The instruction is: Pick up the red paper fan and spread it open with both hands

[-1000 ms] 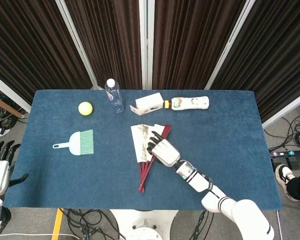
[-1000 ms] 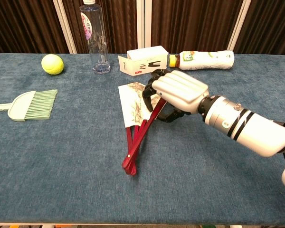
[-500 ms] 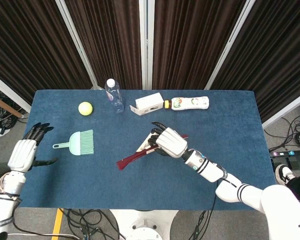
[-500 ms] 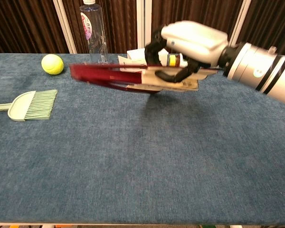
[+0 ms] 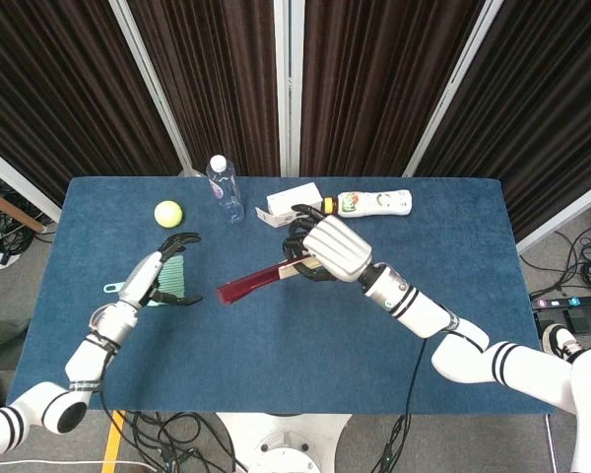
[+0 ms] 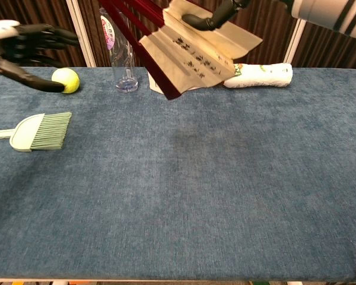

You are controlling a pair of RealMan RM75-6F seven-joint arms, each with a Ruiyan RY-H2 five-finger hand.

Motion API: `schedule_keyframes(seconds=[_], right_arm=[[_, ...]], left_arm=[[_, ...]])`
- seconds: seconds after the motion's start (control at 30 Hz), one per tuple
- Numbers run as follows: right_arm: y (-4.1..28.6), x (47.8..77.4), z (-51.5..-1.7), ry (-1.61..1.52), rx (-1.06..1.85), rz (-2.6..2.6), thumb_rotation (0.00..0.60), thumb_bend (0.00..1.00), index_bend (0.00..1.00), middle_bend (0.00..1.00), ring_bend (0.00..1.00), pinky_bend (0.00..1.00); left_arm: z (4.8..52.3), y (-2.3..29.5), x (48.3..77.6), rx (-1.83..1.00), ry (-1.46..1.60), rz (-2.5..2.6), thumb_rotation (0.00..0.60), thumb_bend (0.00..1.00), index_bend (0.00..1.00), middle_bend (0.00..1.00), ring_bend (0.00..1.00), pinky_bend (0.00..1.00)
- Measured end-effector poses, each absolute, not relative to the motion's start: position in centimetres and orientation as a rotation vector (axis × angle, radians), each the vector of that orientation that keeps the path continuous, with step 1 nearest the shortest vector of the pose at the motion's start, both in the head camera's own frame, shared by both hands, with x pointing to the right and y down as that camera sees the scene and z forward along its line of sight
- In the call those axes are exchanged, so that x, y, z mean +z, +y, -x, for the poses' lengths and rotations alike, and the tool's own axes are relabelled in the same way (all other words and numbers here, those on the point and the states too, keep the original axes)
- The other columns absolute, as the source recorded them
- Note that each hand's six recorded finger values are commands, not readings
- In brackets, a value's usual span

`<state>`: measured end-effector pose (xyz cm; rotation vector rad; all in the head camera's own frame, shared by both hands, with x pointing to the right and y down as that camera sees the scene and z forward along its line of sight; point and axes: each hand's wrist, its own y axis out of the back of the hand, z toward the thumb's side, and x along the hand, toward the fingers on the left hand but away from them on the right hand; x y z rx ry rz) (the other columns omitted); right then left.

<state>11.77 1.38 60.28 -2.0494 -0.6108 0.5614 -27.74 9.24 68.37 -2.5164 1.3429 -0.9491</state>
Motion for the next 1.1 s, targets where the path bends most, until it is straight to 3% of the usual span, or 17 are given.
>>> schedule_keyframes(seconds=[0.57,0.9,1.1], right_arm=[[1.3,60.5,-6.2,-0.626,0.555,1.996,0.600,0.67,0.81,0.60,0.32,0.07],[1.3,60.9,-4.5,-0.701,0.563,1.955,0.600,0.67,0.81,0.60,0.32,0.05],[1.4,61.6,-4.3,-0.719,0.592,1.965,0.600,0.67,0.81,0.60,0.32,0.04]], left_arm=[[22.1,7.6,70.5,-0.905,1.524,2.618,0.600,0.00,0.32,0.29,0.15,0.28],[20.8,7.6,71.1,-0.890,1.620,2.671,0.600,0.00,0.35,0.34,0.19,0.32],[20.5,7.1,71.4,-0.842,1.786,2.655,0.600,0.10,0.56,0.55,0.40,0.49]])
